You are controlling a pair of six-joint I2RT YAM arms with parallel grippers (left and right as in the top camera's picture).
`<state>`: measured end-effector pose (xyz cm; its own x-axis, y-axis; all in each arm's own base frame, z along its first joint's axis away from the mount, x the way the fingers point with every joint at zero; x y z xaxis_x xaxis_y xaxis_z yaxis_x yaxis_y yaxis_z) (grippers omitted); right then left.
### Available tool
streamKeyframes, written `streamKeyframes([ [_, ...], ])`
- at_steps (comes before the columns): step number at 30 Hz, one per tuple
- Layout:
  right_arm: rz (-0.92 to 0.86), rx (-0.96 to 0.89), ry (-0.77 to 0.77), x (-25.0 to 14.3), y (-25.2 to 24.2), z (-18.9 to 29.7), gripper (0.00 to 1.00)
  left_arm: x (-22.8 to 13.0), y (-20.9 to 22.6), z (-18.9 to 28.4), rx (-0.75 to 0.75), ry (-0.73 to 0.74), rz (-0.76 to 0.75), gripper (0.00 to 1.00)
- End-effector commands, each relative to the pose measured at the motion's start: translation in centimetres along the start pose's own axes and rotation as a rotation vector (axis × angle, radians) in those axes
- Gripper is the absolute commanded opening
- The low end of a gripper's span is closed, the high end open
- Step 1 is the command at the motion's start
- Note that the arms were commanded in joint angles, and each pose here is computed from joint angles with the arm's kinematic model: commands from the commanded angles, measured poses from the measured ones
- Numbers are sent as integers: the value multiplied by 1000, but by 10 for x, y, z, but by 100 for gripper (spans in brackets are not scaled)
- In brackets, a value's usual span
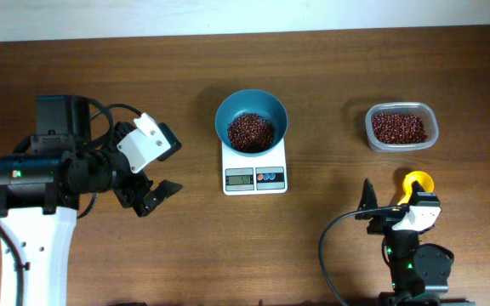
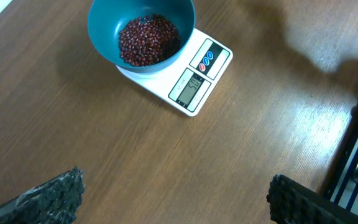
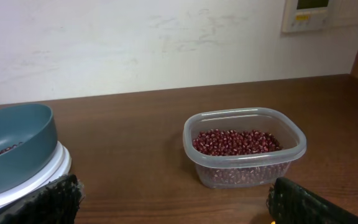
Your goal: Scoop item into bowl and weigh 50g on scale
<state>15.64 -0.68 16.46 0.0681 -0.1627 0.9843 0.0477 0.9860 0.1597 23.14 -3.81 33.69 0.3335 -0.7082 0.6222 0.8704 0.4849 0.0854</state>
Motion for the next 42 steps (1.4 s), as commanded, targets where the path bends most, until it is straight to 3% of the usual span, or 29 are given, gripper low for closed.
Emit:
streamKeyframes([
  [1,12,63,12,-3,9,0,99,2,0,2,0,-15,-14,99],
  [38,11,64,12,-3,9,0,99,0,-10,9,0,1,-10,99],
  [42,11,64,12,-3,9,0,98,-5,-39,36,134,-31,-84,99],
])
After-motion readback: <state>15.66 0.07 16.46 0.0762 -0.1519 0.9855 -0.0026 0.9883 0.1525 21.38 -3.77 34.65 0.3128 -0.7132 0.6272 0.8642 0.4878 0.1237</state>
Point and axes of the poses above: each gripper's point midway between its finger pads, its own z axis back along the fingers, its own y axis along the line the jaws close on, x = y × z, the point moved 9 cm from there along z, back along the fingers, and after that the axes turned 4 degrees about -z, right-handed, at the moved point
